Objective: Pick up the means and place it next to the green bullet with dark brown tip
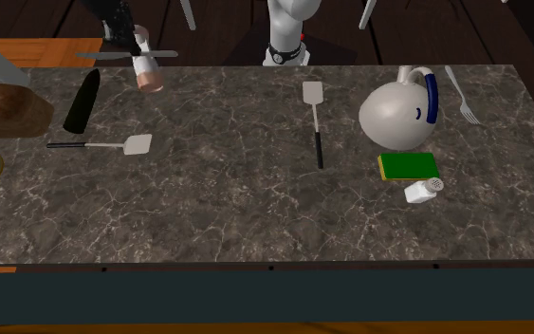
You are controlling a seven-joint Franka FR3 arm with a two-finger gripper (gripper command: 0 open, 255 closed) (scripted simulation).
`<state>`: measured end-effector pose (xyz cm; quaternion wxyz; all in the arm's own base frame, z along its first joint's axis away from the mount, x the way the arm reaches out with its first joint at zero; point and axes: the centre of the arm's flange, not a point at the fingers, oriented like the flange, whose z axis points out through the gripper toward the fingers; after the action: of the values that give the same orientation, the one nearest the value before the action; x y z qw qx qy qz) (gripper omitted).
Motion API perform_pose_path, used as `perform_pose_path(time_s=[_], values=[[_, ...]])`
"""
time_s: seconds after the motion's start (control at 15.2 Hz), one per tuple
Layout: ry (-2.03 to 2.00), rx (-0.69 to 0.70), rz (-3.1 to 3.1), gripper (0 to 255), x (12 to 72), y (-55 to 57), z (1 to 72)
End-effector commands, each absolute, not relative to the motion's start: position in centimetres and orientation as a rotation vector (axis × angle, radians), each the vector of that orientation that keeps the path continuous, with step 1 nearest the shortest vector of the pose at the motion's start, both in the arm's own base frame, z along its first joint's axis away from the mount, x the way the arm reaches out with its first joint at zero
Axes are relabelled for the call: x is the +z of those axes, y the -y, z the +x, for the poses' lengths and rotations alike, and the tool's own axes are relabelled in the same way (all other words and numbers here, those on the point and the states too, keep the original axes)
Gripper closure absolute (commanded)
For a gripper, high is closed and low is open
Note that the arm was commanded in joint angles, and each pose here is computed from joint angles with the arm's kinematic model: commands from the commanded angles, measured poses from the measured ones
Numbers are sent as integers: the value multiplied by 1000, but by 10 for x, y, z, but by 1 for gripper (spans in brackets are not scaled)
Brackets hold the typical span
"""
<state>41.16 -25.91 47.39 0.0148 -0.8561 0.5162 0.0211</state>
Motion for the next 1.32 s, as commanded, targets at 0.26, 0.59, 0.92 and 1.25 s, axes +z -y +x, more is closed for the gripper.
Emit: perform_pose_path(time_s=[0.26,0.59,0.92,1.25], values=[[-1605,67,-2666,255,476,336,395],[-1605,67,-2666,255,476,405,380],[-1605,67,-2666,255,450,405,380],[-1605,67,-2666,255,423,405,380]])
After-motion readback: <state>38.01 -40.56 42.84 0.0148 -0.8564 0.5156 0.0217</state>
